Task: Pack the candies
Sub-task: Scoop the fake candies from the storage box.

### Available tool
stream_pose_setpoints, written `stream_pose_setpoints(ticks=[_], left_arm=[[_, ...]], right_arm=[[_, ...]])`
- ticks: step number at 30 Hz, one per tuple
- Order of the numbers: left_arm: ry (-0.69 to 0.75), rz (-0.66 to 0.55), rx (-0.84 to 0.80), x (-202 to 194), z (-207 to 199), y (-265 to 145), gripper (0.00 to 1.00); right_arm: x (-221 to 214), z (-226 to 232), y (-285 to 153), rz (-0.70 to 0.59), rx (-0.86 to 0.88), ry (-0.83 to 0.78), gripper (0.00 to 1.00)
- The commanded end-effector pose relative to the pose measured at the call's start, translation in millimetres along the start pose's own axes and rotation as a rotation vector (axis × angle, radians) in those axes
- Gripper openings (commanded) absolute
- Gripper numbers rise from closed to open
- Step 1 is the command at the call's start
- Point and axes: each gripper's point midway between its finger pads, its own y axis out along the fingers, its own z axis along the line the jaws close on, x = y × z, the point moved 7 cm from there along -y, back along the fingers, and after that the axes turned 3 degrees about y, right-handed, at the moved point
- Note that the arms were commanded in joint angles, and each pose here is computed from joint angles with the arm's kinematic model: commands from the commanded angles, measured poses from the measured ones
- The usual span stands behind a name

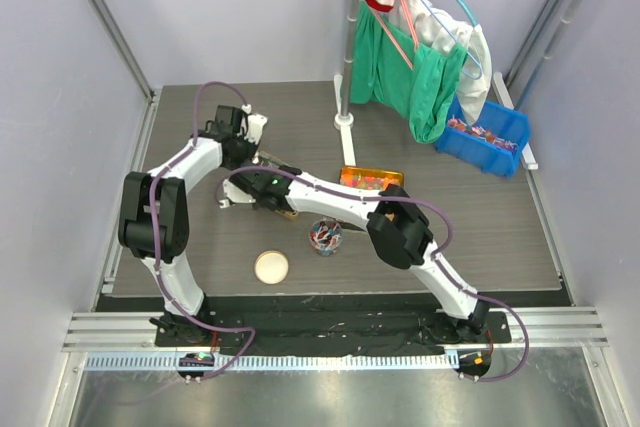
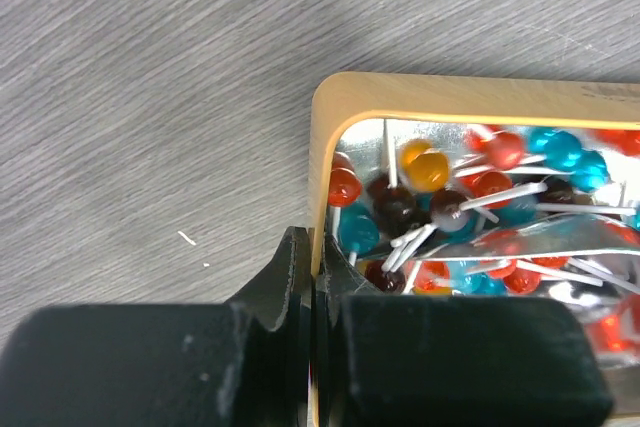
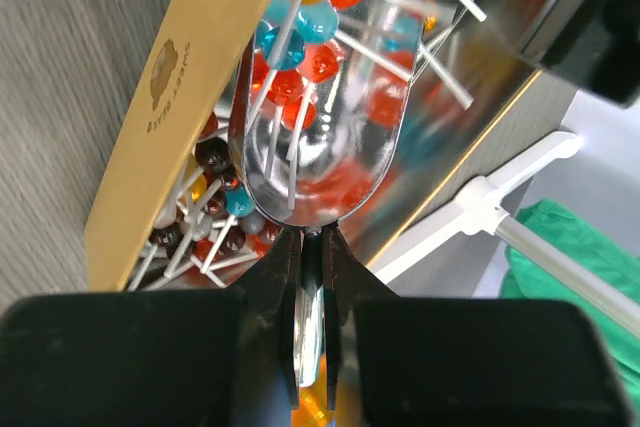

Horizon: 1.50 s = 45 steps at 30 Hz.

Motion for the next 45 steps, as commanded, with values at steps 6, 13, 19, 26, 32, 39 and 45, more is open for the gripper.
stream_pose_setpoints(ticks=[6, 13, 19, 26, 32, 39, 45], left_arm=[[0.002, -0.169, -0.038, 34.0, -5.4, -19.0, 0.00], [0.002, -0.164, -0.039, 33.0, -6.1, -18.2, 0.00], [0.005, -0.160, -0.029, 32.1, -5.1, -18.5, 0.00], [-0.008, -0.148, -0.032, 30.0, -2.3, -14.8, 0.00], [-0.040, -0.141, -0.041, 26.0, 4.9, -11.8, 0.00], [-0.071, -0.136, -0.047, 23.9, 10.1, -9.8, 0.00], [-0.092, -0.113, -0.056, 18.2, 14.6, -2.9, 0.00]], right_arm=[[-8.7, -23.0, -35.9, -0.199, -0.098, 0.237, 0.01], [-35.3, -34.4, -40.7, -0.308, 0.018, 0.469, 0.01], [-39.5, -37.5, -50.5, -0.355, 0.032, 0.495, 0.01], [-57.1, -41.9, -63.7, -0.350, 0.010, 0.477, 0.01], [-80.5, -37.5, -83.0, -0.330, -0.007, 0.438, 0.01], [-116.6, -26.7, -112.9, -0.316, -0.005, 0.409, 0.01], [-150.4, -7.9, -149.3, -0.257, 0.086, 0.286, 0.01]])
